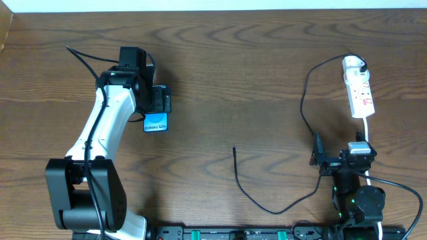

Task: Plug charger to phone and switch on socket
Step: 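Move the left gripper forward over the Galaxy S25+ phone, then lower the left gripper down onto the phone's top end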

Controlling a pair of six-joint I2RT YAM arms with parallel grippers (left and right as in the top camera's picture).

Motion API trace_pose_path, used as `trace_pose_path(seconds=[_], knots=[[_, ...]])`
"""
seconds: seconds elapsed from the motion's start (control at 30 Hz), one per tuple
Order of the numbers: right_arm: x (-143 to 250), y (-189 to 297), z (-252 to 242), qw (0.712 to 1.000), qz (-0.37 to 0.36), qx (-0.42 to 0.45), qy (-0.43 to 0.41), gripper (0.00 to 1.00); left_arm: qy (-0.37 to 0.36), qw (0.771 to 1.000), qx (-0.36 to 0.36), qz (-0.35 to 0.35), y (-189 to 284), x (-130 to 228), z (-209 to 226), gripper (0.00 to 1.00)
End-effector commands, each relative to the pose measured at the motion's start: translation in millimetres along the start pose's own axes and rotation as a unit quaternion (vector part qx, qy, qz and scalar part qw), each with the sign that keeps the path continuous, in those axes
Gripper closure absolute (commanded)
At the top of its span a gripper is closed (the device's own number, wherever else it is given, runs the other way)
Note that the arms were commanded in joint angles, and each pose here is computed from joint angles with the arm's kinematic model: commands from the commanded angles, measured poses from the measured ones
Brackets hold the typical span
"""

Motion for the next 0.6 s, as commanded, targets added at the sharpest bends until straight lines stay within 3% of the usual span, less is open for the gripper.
trace_pose_path(seconds=[0.0, 0.13, 0.17, 0.2, 0.23, 0.27, 0.3, 0.33, 0.37, 0.57], knots=[[-0.3, 0.4, 0.3, 1.0, -0.001, 0.001, -0.003, 0.01, 0.008, 1.0, 0.008, -0.005, 5.5, -5.4, -2.9, 0.09], [-0.3, 0.4, 0.3, 1.0, -0.001, 0.001, -0.003, 0.01, 0.008, 1.0, 0.009, -0.006, 5.5, -6.0, -3.2, 0.09], [-0.3, 0.4, 0.3, 1.0, -0.001, 0.001, -0.003, 0.01, 0.008, 1.0, 0.008, -0.005, 5.5, -5.3, -3.1, 0.2], [-0.3, 0.4, 0.3, 1.0, -0.001, 0.001, -0.003, 0.01, 0.008, 1.0, 0.008, -0.005, 5.5, -5.2, -2.9, 0.46], [-0.3, 0.4, 0.3, 1.0, -0.001, 0.001, -0.003, 0.01, 0.008, 1.0, 0.008, -0.004, 5.4, -5.1, -2.8, 0.59], [-0.3, 0.4, 0.3, 1.0, -0.001, 0.001, -0.003, 0.01, 0.008, 1.0, 0.007, -0.003, 5.4, -4.5, -2.6, 0.6], [-0.3, 0.4, 0.3, 1.0, -0.001, 0.001, -0.003, 0.01, 0.008, 1.0, 0.007, -0.003, 5.4, -4.4, -2.5, 0.58], [-0.3, 0.4, 0.3, 1.0, -0.001, 0.001, -0.003, 0.01, 0.008, 1.0, 0.007, -0.002, 5.4, -4.0, -2.5, 0.14], [-0.2, 0.4, 0.3, 1.0, -0.001, 0.001, -0.003, 0.01, 0.008, 1.0, 0.007, -0.001, 5.4, -3.7, -2.3, 0.02], [-0.3, 0.4, 0.3, 1.0, -0.001, 0.001, -0.003, 0.01, 0.005, 1.0, 0.006, 0.0, 5.3, -3.5, -2.2, 0.02]])
Point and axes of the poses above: each gripper's point midway between its finger pads, its own y axis back along the fingers, its own z axis along the line the jaws close on, x = y × z, the point moved 1 cm from there along y, back along the fingers, and after that the axes turned 14 degrees about y, right-handed, at the moved point
